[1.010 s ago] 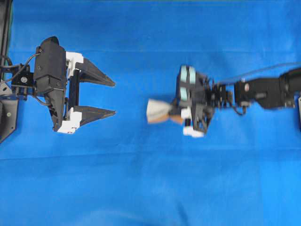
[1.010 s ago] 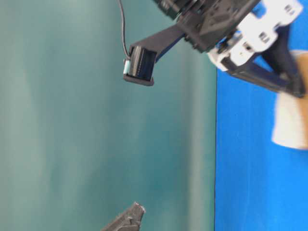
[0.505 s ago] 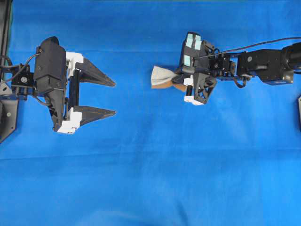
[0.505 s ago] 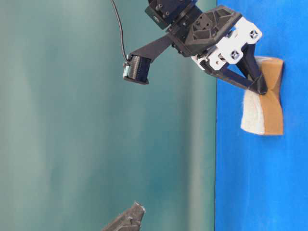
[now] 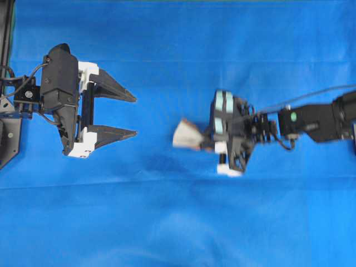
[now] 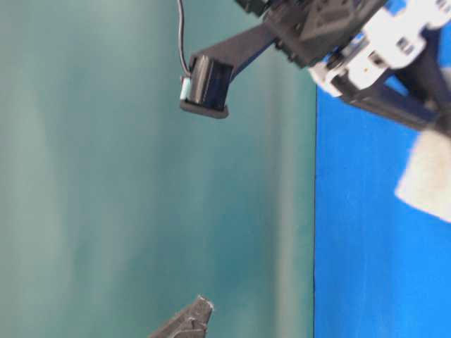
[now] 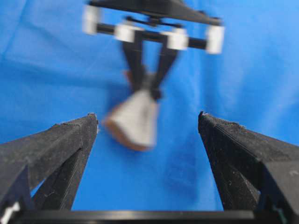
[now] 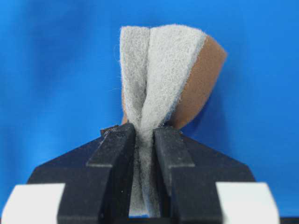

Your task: Hand over the sponge with the left arm and wipe it with the right arm.

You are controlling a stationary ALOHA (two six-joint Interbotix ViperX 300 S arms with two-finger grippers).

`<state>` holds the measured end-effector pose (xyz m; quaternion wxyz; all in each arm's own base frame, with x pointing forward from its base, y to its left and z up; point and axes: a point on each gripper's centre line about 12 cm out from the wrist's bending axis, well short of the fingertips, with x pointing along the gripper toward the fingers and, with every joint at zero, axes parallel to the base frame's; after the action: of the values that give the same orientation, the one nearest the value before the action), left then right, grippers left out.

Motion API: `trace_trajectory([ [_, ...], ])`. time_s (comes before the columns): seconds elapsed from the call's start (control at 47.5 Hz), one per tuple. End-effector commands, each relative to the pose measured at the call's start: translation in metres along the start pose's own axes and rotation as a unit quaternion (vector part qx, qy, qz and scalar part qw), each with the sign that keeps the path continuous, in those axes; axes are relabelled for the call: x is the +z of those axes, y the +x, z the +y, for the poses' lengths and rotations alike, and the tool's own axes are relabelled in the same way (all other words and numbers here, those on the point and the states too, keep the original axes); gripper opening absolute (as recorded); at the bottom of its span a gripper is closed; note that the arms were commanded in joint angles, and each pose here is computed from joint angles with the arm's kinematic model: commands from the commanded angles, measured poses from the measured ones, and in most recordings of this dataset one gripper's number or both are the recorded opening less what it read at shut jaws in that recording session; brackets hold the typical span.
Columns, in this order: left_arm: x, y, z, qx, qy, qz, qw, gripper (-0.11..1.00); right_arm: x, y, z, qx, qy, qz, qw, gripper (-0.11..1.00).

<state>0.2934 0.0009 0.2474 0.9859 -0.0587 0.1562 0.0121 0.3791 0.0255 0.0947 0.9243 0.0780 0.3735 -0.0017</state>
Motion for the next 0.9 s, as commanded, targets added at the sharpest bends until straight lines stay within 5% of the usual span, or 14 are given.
trace_trajectory([
  [0.0, 0.005, 0.000, -0.001, -0.001, 0.002, -0.010, 0.9999, 0.86, 0.007, -0.006, 0.032, 0.032, -0.014, -0.014, 0.9993, 0.19],
  [0.274, 0.005, -0.001, -0.001, -0.001, 0.002, -0.011, 0.9999, 0.86, 0.007, -0.006, 0.044, 0.043, -0.011, -0.013, 0.9989, 0.19],
  [0.884, 0.004, 0.000, 0.000, -0.001, 0.001, -0.009, 1.0000, 0.86, 0.018, -0.012, -0.077, -0.068, 0.014, -0.011, 0.9975, 0.19],
])
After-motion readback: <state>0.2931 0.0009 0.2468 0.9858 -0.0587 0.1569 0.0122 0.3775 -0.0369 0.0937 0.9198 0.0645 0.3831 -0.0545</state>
